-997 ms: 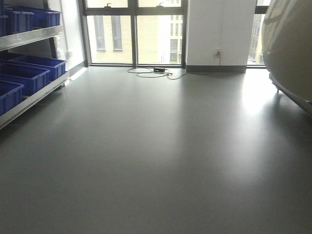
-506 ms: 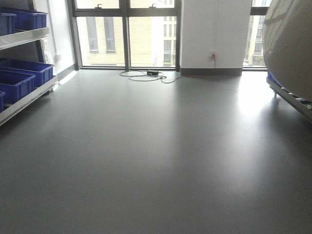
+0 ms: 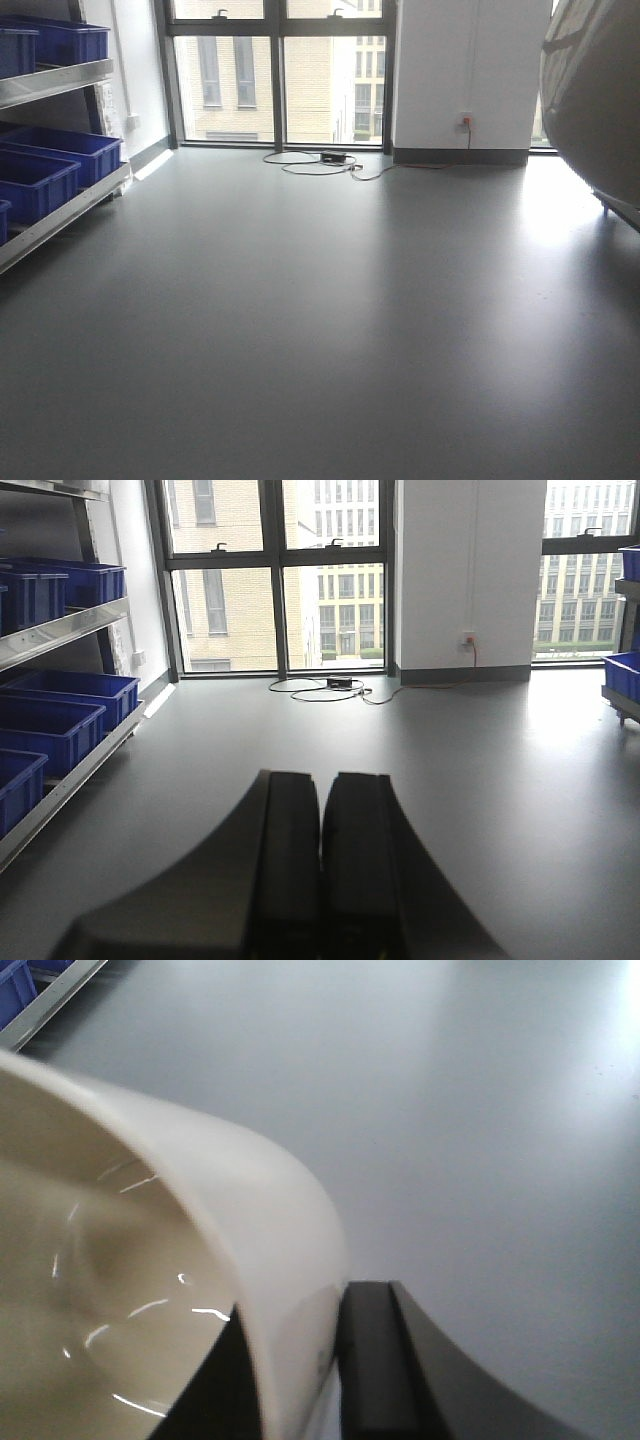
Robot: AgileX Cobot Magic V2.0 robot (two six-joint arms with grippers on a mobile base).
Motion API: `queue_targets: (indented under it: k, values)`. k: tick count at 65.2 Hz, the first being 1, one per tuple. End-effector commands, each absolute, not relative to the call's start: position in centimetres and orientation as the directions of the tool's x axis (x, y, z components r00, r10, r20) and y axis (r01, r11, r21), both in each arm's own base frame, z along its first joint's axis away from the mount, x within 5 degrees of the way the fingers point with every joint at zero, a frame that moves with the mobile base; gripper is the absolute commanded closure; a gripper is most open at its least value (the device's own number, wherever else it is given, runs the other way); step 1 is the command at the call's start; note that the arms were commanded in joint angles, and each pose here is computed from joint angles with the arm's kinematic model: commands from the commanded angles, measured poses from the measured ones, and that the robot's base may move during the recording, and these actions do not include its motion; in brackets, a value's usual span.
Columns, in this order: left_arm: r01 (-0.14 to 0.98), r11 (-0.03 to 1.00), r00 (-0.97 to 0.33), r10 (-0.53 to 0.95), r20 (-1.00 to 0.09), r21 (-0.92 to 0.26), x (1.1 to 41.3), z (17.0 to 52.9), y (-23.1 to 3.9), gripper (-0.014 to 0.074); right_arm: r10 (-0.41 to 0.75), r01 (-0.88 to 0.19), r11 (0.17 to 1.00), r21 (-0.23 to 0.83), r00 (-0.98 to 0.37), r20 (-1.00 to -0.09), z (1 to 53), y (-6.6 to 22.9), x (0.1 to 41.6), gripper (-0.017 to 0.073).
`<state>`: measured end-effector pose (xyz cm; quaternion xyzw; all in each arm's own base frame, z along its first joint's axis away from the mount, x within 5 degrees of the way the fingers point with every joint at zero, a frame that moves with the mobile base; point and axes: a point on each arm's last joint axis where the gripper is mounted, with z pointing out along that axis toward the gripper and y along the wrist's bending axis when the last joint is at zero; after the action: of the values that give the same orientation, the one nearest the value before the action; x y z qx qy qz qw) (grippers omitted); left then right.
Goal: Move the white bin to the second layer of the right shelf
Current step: 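Drive toward the windows carrying the bin in the right gripper, then turn the base toward the roller shelf with blue crates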
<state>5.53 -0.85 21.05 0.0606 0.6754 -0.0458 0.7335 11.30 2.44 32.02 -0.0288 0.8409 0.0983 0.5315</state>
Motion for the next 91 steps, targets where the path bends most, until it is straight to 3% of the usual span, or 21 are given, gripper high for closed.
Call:
queue_targets:
  k: [1,91]
  values:
    - [0.145,0.989,0.147,-0.008,-0.989,0.014,5.5,20.78,-0.8,0.0509,0.082,-0.163,0.977,0.139,-0.315,-0.945,33.88,2.41,11.6,0.0535]
    - [0.145,0.989,0.147,-0.008,-0.989,0.014,5.5,20.78,-0.8,0.0509,0.082,-0.163,0.977,0.139,-0.315,-0.945,33.88,2.41,11.6,0.0535]
